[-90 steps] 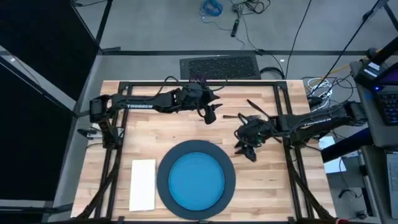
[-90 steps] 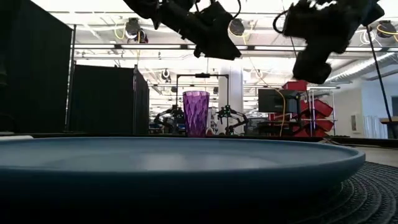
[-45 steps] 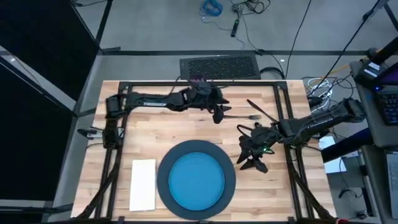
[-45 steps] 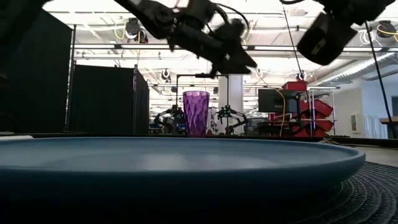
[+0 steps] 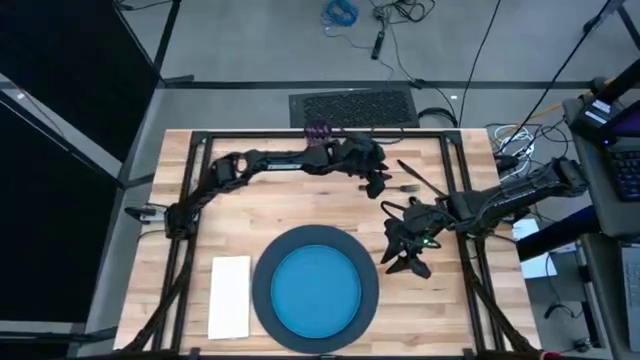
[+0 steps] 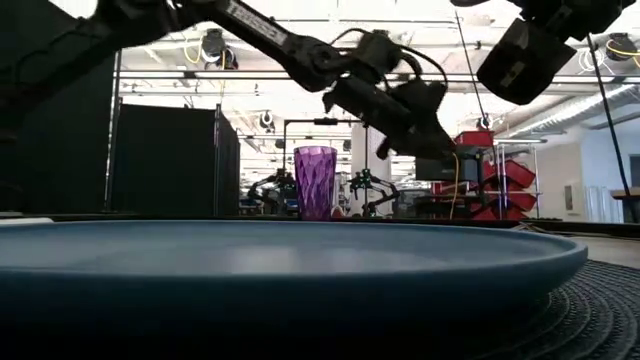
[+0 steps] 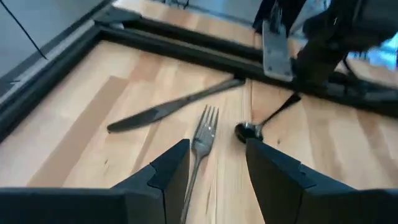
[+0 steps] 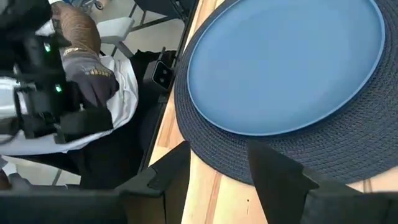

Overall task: Set table place
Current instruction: Put the black fork on the white table napkin

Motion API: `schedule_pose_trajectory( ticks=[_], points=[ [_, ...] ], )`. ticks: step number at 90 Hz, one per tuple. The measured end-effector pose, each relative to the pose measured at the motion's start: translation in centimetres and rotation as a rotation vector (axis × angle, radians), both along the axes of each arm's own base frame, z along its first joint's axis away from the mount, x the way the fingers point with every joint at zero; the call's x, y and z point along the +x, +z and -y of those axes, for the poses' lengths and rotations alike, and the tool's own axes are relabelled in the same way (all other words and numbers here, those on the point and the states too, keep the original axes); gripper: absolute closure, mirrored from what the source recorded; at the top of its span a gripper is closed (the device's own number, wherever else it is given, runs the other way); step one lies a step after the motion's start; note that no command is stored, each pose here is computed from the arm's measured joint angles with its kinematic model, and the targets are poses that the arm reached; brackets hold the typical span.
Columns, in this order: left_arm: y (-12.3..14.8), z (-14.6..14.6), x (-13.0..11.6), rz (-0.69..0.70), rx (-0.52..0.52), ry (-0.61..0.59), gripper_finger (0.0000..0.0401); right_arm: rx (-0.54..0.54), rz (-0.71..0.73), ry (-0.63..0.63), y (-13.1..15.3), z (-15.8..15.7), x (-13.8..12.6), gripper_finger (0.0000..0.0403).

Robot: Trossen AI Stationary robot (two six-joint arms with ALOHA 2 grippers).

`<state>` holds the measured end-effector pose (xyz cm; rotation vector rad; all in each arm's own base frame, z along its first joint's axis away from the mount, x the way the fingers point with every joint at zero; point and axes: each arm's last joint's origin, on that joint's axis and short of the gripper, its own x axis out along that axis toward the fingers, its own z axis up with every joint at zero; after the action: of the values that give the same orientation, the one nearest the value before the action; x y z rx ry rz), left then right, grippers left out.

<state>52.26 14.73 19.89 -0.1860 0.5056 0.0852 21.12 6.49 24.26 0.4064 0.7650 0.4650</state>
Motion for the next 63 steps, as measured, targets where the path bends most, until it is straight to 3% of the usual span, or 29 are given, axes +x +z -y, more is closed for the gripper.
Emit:
schedule_pose_trajectory(
  ticks=[17, 41, 63],
  points=[
    [-2.3, -0.4, 1.3, -0.067, 0.043, -0.037, 0.0258, -0.013, 0.010, 0.011, 0.0, 0.0, 0.0, 0.0255],
    [-2.7, -0.9, 1.3, -0.076, 0.082, -0.049, 0.0258, -0.029, 0.025, 0.026, 0.0, 0.0, 0.0, 0.0255],
    [-3.5, -2.0, 0.3, -0.157, -0.119, 0.003, 0.0258, -0.034, 0.042, 0.030, 0.3, 0.0, 0.1, 0.0255]
  ],
)
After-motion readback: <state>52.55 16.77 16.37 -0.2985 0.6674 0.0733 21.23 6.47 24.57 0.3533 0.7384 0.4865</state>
